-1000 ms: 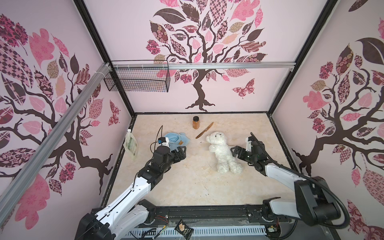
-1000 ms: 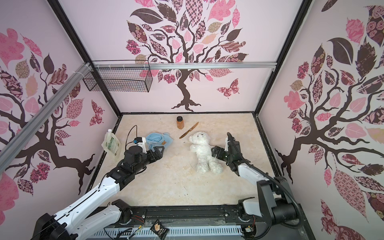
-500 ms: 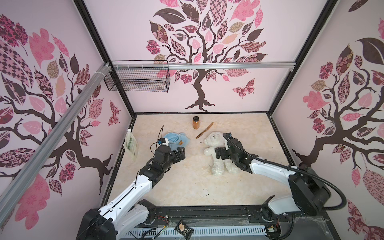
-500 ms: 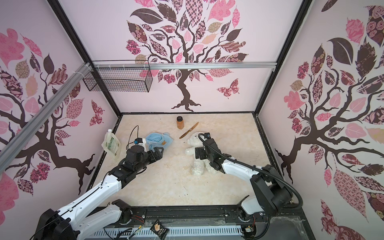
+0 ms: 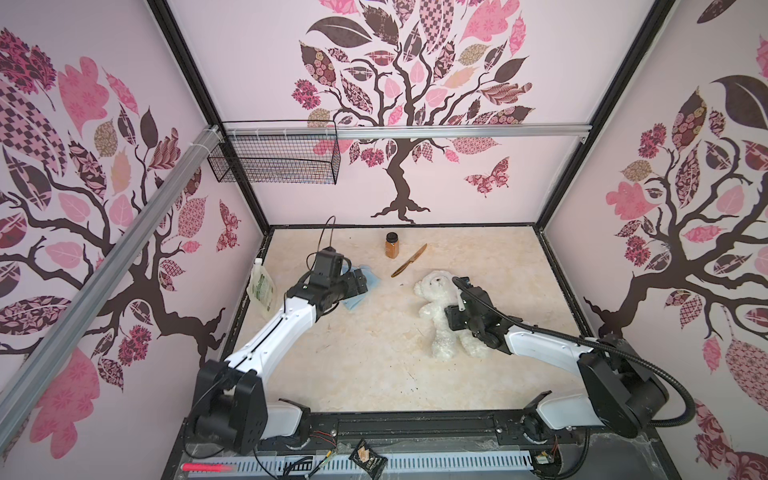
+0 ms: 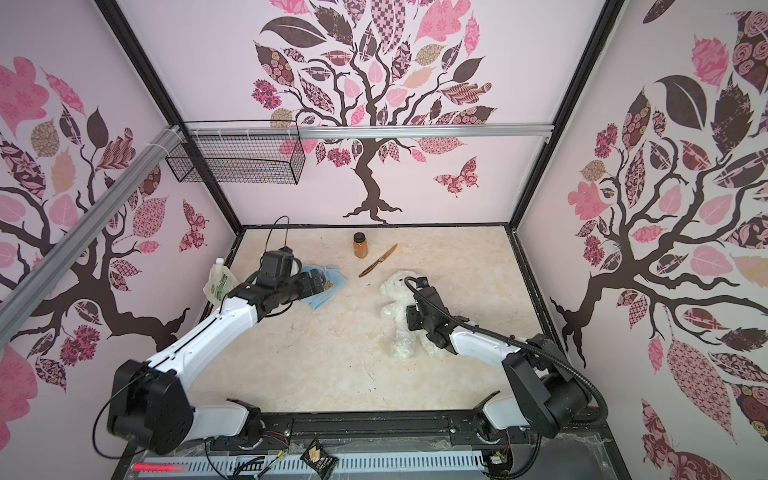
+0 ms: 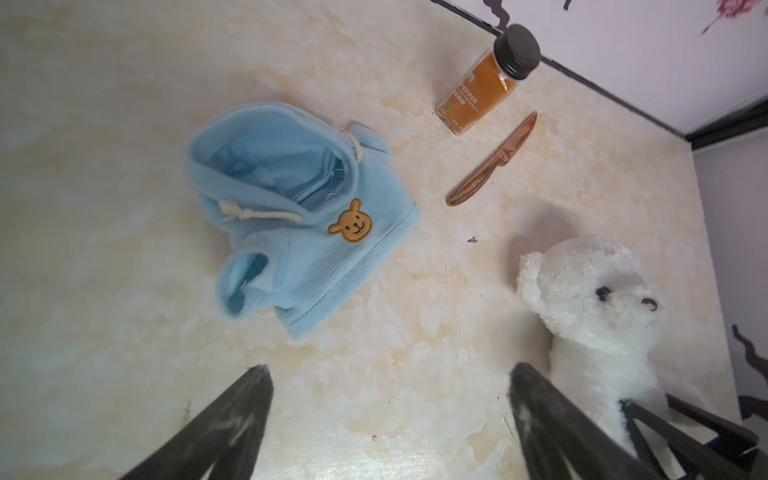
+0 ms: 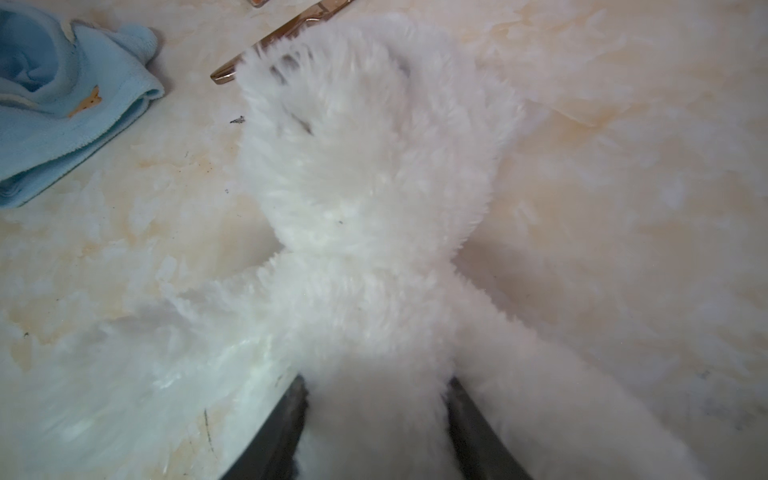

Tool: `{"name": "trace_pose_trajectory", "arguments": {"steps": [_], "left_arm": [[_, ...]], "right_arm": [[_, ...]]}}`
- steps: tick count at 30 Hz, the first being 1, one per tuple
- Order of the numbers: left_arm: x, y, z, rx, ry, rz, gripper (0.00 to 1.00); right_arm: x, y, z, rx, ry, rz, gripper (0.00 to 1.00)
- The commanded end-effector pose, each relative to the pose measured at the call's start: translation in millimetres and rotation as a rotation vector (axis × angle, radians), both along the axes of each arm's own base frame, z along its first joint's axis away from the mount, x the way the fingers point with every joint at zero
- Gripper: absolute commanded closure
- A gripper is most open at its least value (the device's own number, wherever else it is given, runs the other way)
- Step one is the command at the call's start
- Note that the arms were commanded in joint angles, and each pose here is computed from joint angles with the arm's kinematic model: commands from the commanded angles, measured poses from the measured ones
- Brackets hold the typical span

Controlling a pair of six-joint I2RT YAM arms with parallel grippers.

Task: Dress the teddy bear
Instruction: 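Grasp the blue hoodie hem with the left gripper and lift it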

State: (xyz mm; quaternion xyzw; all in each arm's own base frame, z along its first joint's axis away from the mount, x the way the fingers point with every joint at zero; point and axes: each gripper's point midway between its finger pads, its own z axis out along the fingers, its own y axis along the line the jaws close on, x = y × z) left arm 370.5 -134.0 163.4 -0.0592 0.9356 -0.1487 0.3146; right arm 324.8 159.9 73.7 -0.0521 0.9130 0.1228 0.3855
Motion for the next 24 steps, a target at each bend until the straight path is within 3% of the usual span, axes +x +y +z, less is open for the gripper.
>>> {"name": "trace_pose_trajectory", "arguments": {"steps": [1,4,8,16,24], "left_arm": [[-19.7,-2.2,-31.6,0.279,0.186,-0.247,0.11],[-10.6,5.6,-47.4,0.565,0.231,-0.301,0.14],[0.9,-2.0,-75.5,0.624,0.279,-0.353,0.2],[43.8,-0.4,-100.7,0.831,0.304,-0.368,0.34],[58.8,-6.3,-122.5,0.853,0.326,-0.379,0.63]], "right_arm": [[-10.9,-17.2,0.6,0.046,0.038,-0.031,0.44],[-7.5,-12.2,28.1,0.105,-0.035,-0.023,0.28],[-10.9,-7.4,47.6,0.166,-0.089,0.001,0.13],[-20.5,-5.0,53.3,0.223,-0.12,0.019,0.1],[-21.5,-3.5,54.6,0.234,-0.115,0.024,0.09]]}}
